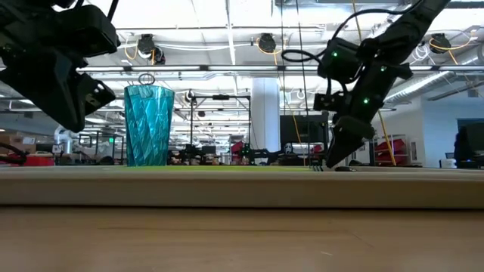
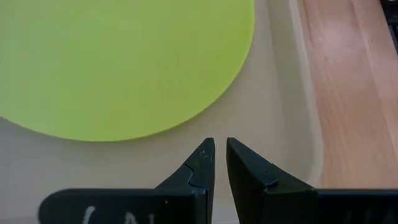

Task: Pick and place plate/cup/fork/spoon on tray
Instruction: Adjust the gray serving tray

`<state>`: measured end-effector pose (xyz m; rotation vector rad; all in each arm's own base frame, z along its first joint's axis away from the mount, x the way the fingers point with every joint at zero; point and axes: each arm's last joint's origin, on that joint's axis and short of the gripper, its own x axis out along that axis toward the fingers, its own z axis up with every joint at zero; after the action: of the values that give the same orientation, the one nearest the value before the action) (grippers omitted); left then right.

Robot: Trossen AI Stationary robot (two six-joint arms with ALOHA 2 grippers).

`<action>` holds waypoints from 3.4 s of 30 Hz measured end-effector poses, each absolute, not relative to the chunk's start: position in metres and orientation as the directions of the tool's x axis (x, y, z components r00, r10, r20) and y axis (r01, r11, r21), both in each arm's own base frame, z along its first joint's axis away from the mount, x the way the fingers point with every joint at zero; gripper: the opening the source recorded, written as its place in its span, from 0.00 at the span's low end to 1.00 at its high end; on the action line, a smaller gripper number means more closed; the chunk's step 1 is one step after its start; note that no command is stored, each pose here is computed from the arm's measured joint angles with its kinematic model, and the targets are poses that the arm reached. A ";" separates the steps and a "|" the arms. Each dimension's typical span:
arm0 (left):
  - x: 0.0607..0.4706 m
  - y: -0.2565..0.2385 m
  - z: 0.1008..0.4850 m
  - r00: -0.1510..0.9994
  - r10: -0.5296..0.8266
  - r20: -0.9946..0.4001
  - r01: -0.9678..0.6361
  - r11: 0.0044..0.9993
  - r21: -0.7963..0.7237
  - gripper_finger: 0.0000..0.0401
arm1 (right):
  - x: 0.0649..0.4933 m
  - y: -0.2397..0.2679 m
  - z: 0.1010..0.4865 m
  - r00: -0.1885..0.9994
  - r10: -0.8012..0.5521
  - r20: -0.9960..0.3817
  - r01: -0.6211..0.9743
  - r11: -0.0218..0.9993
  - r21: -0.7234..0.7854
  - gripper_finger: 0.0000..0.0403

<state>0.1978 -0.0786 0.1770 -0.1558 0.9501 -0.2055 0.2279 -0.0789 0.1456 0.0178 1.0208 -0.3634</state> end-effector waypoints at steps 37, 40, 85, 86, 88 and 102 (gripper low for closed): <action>0.197 -0.079 0.177 0.558 -0.240 -0.794 0.102 0.970 -0.221 0.10 | 0.225 -0.095 0.135 0.374 -0.351 -0.859 0.348 0.911 -0.221 0.55; 0.197 -0.079 0.177 0.558 -0.240 -0.795 0.102 0.970 -0.221 0.10 | 0.224 -0.096 0.134 0.365 -0.350 -0.863 0.351 0.910 -0.221 0.54; 0.192 -0.064 0.203 0.728 -0.085 -0.680 0.072 0.996 -0.048 0.10 | 0.214 -0.094 0.175 0.497 -0.424 -0.757 0.417 0.882 -0.220 0.54; 0.191 -0.061 0.208 0.756 -0.062 -0.652 0.062 0.998 -0.023 0.10 | 0.213 -0.092 0.180 0.517 -0.429 -0.741 0.419 0.881 -0.219 0.54; 0.187 -0.055 0.221 0.813 -0.012 -0.583 0.027 0.999 0.017 0.10 | 0.209 -0.087 0.193 0.565 -0.432 -0.703 0.415 0.885 -0.211 0.54; 0.126 -0.026 0.231 0.954 0.152 -0.260 -0.162 0.987 -0.017 0.10 | 0.161 -0.041 0.237 0.819 -0.284 -0.498 0.319 0.948 -0.016 0.54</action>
<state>0.1263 -0.0261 0.2312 -0.0386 0.2614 0.1591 0.1607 -0.0414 0.2375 0.0691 0.5191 -0.3213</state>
